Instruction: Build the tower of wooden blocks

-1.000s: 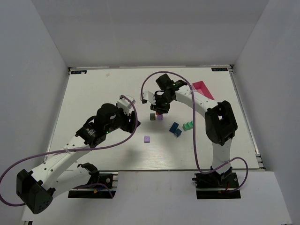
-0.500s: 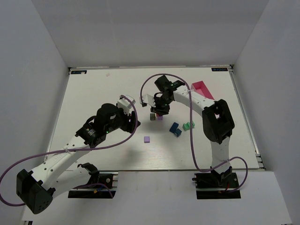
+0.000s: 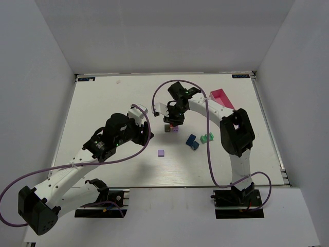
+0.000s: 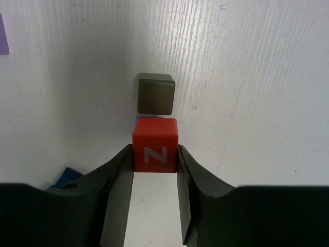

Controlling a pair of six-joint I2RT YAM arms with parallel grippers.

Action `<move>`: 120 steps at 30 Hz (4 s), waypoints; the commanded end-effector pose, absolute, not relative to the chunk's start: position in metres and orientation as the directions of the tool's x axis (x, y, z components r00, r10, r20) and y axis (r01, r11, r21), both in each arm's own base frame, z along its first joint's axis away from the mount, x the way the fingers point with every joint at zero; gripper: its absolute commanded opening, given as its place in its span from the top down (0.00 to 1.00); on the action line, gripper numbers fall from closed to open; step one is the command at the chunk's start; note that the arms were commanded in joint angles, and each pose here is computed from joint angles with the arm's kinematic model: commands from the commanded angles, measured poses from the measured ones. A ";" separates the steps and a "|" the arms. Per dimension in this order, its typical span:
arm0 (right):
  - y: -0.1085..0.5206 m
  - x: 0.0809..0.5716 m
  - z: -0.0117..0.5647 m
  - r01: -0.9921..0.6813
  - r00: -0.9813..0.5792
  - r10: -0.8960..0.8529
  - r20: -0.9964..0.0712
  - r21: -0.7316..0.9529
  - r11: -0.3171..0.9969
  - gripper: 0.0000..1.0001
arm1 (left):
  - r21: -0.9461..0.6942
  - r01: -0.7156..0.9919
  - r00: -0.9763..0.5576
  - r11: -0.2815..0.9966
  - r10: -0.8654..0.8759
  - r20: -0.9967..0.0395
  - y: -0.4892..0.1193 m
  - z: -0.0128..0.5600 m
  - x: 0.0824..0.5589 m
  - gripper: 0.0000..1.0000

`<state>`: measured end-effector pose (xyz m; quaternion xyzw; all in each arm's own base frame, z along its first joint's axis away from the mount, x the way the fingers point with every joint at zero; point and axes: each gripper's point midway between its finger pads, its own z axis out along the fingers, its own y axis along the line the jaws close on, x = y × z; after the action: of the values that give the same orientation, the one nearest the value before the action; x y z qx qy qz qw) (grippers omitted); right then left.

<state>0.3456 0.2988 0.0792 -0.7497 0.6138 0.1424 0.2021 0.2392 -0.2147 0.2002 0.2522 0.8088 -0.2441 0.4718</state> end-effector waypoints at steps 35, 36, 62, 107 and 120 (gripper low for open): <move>0.314 0.345 0.074 -0.986 0.163 -0.861 -0.482 -0.095 -0.133 0.79 | -0.159 0.652 -0.410 0.742 0.168 -0.896 -0.215 0.203 0.237 0.31; 0.314 0.346 0.075 -0.987 0.162 -0.861 -0.483 -0.097 -0.132 0.77 | -0.159 0.652 -0.410 0.742 0.168 -0.896 -0.215 0.203 0.237 0.31; 0.311 0.350 0.085 -0.989 0.137 -0.861 -0.491 -0.118 -0.091 0.10 | -0.147 0.649 -0.403 0.746 0.174 -0.898 -0.213 0.203 0.239 0.31; 0.189 0.327 0.173 -0.767 -0.312 -0.572 -0.758 -0.155 0.623 0.96 | -0.062 0.090 -0.873 0.994 0.049 -0.485 -0.261 0.074 0.230 0.36; 0.195 0.272 0.118 -0.885 -0.379 -0.665 -0.644 0.043 0.464 0.67 | -0.081 0.569 -0.610 0.818 0.354 -0.709 -0.291 0.160 0.235 0.40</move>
<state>0.2910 0.1892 0.1304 -0.4649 0.8089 0.1611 0.3218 0.2274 -0.2728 0.0974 0.1705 0.9438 -0.0750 0.2731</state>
